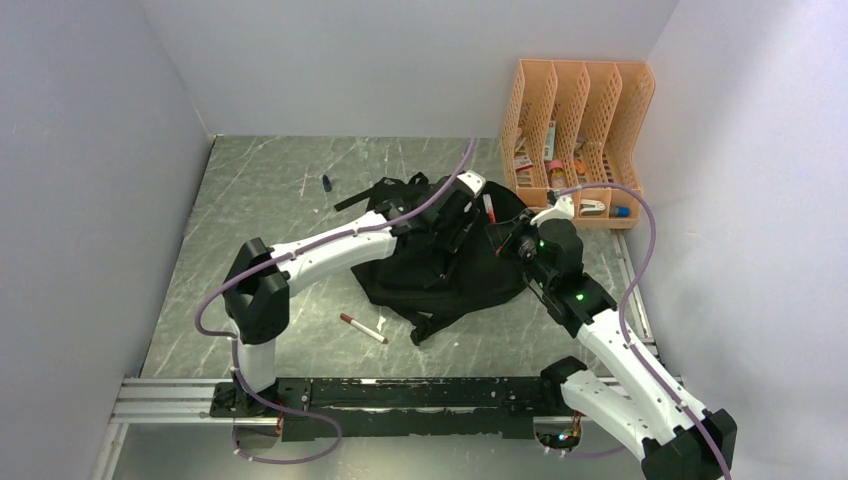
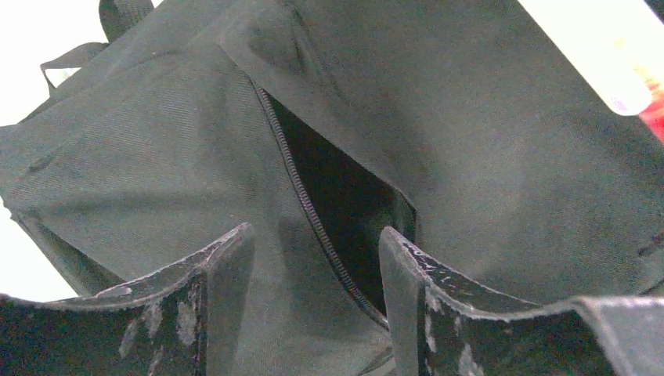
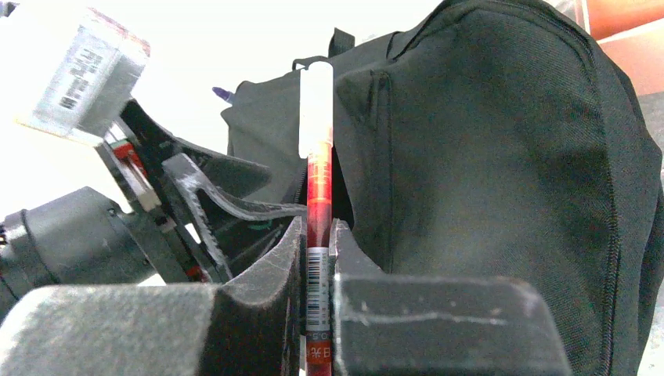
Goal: Pack the student bag
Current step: Place the stationery in the student bag.
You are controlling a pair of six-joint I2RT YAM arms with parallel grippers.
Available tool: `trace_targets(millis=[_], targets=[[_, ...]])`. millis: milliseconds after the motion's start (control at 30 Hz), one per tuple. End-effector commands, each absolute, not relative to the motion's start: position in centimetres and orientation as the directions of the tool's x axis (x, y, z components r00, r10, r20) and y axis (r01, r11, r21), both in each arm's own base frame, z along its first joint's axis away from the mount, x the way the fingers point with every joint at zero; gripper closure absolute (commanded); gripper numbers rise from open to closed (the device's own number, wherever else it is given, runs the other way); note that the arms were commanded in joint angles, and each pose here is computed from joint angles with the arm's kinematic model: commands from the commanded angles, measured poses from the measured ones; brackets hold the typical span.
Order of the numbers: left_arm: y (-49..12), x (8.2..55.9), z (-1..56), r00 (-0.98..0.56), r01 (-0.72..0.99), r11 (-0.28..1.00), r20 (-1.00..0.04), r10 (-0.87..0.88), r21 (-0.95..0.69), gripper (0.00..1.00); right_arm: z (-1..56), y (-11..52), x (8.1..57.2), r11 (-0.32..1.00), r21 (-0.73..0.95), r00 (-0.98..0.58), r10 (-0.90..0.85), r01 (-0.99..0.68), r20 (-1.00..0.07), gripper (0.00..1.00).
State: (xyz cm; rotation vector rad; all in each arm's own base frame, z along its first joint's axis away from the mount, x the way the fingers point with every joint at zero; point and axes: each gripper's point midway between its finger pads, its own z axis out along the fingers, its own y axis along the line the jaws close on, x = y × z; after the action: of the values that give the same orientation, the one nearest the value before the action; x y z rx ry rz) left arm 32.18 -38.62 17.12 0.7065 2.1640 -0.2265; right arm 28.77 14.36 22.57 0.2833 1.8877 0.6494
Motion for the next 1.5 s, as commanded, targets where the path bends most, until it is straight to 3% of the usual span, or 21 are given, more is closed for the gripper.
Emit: trace_targets(millis=[0,167,600,833,1467], targets=[[-38.9,32.4,16.6,-0.482,0.550,0.822,-0.748,0.456,0.147,0.36,22.7,14.5,28.8,0.817,0.566,-0.397,0.487,-0.108,-0.778,1.00],[-38.1,32.8,15.9,-0.477,0.518,0.824,-0.723,0.499,0.228,0.43,22.6,14.5,28.8,0.817,0.567,-0.396,0.487,-0.109,-0.778,1.00],[-37.4,33.4,17.6,-0.448,0.476,0.840,-0.749,0.487,0.261,0.94,21.0,15.9,27.7,0.799,0.586,-0.494,0.459,-0.133,-0.738,1.00],[-37.7,33.0,19.1,-0.439,0.479,0.854,-0.787,0.434,0.204,0.95,18.0,18.4,26.5,0.765,0.623,-0.643,0.398,-0.161,-0.654,1.00],[-38.5,31.9,20.4,-0.445,0.515,0.851,-0.815,0.370,0.105,0.95,16.9,22.6,30.6,0.738,0.626,-0.723,0.286,-0.253,-0.629,1.00]])
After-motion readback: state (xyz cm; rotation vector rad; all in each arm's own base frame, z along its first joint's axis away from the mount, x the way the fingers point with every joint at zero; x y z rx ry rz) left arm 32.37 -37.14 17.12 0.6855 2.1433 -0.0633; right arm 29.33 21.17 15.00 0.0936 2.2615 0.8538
